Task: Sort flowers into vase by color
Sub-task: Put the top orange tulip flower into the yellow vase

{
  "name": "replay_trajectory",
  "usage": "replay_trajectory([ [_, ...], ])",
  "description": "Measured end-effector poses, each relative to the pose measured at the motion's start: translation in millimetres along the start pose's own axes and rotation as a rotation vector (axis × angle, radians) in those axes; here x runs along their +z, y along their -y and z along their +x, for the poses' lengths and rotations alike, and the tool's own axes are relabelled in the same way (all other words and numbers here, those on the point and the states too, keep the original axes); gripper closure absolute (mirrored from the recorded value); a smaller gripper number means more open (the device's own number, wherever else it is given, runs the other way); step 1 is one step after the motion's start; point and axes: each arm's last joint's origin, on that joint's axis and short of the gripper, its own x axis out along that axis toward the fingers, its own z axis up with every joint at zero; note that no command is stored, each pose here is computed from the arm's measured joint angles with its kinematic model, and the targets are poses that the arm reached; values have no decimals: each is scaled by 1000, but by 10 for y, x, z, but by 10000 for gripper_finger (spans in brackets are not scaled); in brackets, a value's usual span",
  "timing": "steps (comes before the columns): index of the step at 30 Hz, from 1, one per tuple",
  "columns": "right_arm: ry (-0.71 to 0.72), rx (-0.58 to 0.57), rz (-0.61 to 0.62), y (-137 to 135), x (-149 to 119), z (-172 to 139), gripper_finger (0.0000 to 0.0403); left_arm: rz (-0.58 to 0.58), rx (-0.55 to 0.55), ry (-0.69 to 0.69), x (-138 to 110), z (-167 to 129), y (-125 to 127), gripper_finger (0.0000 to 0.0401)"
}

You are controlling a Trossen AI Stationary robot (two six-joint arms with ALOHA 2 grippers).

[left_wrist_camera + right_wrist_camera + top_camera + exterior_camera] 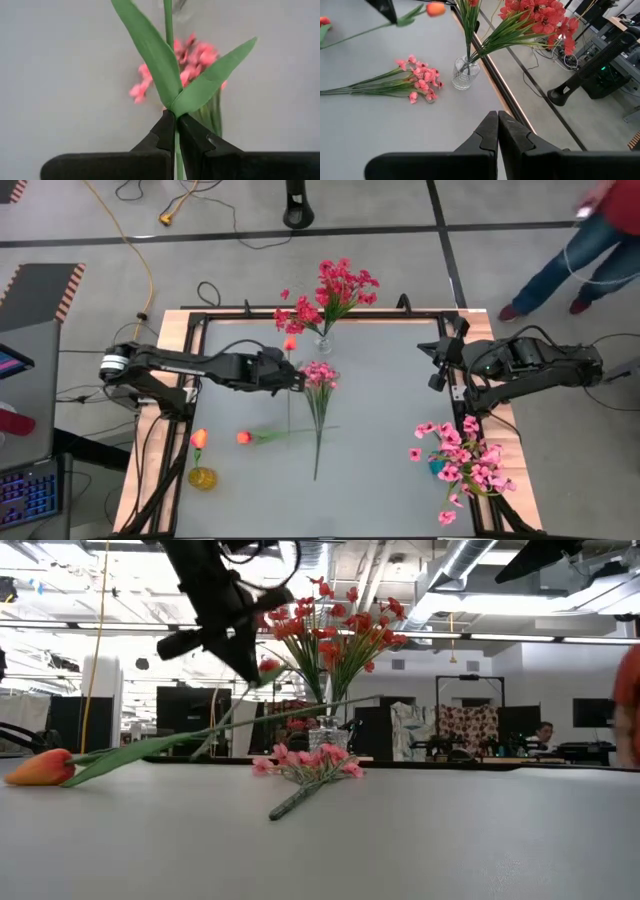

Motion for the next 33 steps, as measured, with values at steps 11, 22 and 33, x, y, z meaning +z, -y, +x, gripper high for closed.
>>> replay_trajectory([
  [11,0,0,0,0,0,0,365,191,-88,270,209,-606,-108,401],
  [22,0,0,0,0,0,0,365,318,-192,414,399,-1163,-343,401],
  [33,0,0,0,0,0,0,365,423,-368,448,380,-1683,-651,401],
])
